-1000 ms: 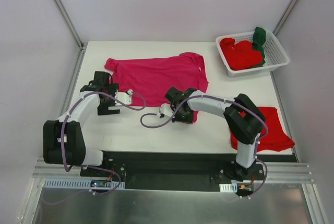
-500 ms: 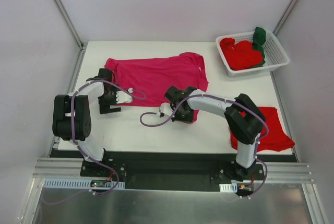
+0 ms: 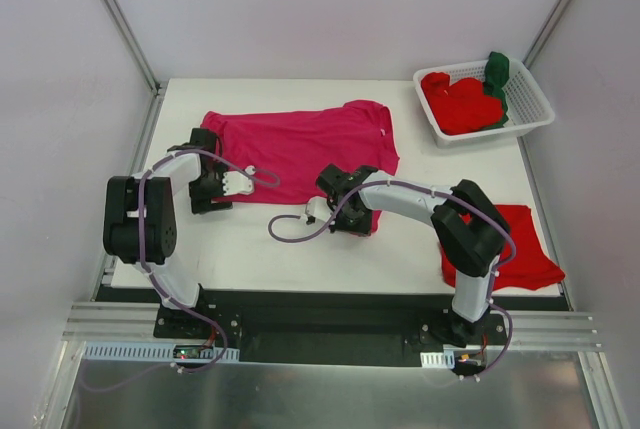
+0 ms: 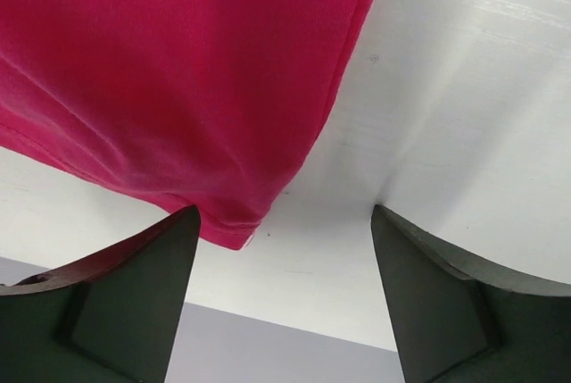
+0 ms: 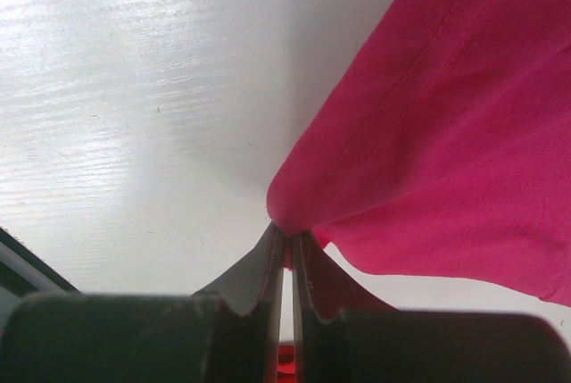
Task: Fold and stack the t-shirts
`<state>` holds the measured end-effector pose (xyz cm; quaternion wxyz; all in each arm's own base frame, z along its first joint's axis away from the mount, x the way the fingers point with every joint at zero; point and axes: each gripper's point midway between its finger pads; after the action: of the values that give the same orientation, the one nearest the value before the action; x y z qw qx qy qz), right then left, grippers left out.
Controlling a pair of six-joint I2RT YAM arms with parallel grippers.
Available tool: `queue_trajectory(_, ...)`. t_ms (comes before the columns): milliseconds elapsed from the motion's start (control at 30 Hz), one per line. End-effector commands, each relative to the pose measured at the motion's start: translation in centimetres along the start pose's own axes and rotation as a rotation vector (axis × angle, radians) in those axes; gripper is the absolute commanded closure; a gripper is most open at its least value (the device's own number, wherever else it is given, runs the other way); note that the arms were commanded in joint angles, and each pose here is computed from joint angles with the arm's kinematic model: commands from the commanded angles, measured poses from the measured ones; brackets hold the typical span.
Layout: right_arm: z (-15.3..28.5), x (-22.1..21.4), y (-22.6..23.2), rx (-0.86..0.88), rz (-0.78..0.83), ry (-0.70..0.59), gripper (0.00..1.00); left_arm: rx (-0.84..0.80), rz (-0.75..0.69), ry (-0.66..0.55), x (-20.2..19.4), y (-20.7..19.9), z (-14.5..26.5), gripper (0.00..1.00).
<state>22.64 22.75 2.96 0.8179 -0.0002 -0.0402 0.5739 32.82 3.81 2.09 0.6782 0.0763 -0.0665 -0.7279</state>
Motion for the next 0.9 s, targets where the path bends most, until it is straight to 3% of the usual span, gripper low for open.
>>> queue_trajectory(0,2.1,0.8,-0.3,-0.011,-0.009,-0.041,0.93,0.018,0.015,0.038,-0.9,0.4,-0.6,0.27)
queue_trajectory(33,2.1,0.8,-0.3,-0.007,-0.007,-0.04,0.93,0.018,0.017,0.036,-0.8,0.5,-0.6,0.34)
queue_trajectory(233,2.2,0.7,-0.4,-0.007,0.006,-0.035,0.93,0.002,0.047,0.05,-1.1,0.9,-1.1,0.56)
queue_trajectory(267,2.2,0.7,-0.5,-0.008,0.009,-0.035,0.93,0.004,0.049,0.052,-1.1,0.9,-1.1,0.69)
queue_trajectory(300,2.2,0.6,-0.5,-0.009,0.006,-0.035,0.93,0.004,0.052,0.054,-1.1,0.8,-1.1,0.74)
queue_trajectory(400,2.2,0.6,-0.6,-0.007,0.005,-0.034,0.93,0.007,0.055,0.058,-1.2,0.7,-0.9,0.82)
queue_trajectory(500,2.2,0.6,-0.7,-0.01,-0.001,-0.036,0.93,0.008,0.055,0.063,-1.3,0.8,-0.9,0.97)
queue_trajectory(600,2.3,0.7,-0.8,-0.017,-0.006,-0.04,0.93,0.02,0.063,0.066,-1.4,1.4,-0.7,1.0)
queue_trajectory(667,2.4,0.8,-1.1,-0.029,-0.011,-0.047,0.99,0.027,0.069,0.068,-1.4,1.7,-0.6,1.0)
queue_trajectory(867,3.1,1.1,-2.4,-0.088,-0.036,-0.07,0.99,0.081,0.125,0.058,-1.3,3.4,0.4,1.0)
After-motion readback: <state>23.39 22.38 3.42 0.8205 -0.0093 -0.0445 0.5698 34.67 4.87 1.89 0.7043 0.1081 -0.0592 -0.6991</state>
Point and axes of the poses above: each gripper's point midway between its finger pads, its own z axis back along the fingers, its own y axis along the line the jaws close on, x = y × z, and after that the axes turned 15 degrees about -z, right-handed
